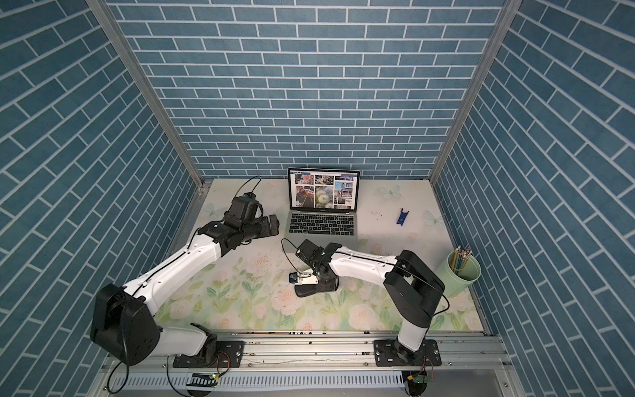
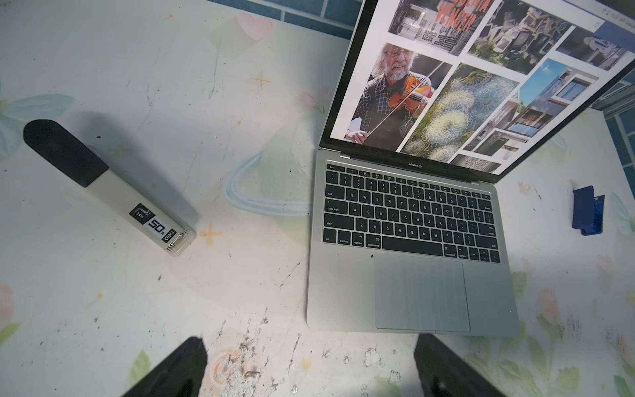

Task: Remove the wireless mouse receiver from the laptop
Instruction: Insert the USB plug into the mouse.

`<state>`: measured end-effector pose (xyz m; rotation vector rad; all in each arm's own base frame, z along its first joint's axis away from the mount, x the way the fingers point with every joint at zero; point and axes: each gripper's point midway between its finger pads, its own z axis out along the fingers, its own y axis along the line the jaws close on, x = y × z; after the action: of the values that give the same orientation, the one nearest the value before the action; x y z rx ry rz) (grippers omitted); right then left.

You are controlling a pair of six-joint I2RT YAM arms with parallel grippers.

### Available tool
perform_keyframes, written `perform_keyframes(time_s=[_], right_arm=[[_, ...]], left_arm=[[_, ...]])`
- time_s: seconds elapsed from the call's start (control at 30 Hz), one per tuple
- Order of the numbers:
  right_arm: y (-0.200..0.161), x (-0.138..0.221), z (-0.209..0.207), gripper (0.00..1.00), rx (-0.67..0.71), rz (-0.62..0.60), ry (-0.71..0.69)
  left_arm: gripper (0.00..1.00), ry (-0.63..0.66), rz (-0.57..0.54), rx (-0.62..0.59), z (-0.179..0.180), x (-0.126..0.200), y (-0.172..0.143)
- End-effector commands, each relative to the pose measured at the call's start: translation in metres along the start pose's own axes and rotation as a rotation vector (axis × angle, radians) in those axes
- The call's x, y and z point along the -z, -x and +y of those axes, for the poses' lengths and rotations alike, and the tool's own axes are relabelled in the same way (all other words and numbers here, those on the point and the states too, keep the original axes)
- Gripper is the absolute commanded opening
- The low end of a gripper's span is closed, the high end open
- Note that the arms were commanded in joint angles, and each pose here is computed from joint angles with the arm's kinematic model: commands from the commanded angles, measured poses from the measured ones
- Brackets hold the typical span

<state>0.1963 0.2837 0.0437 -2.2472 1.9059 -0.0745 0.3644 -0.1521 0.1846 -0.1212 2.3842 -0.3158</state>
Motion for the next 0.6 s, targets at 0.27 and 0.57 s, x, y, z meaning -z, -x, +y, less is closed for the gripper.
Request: perform_keyframes(time_s=[0.27, 0.57], right_arm=[[-0.0002, 0.0013, -0.0002, 0.24, 0.027, 0.017, 0.021], [0.0003, 0.0023, -0.0012, 0.28, 0.034, 0.016, 0.020]], left_arm=[[1.00, 0.010, 0.012, -0.016, -0.0001, -0.0051, -0.0021], [1.00, 0.013, 0.013, -0.016, 0.0008, -0.0058, -0.0033]])
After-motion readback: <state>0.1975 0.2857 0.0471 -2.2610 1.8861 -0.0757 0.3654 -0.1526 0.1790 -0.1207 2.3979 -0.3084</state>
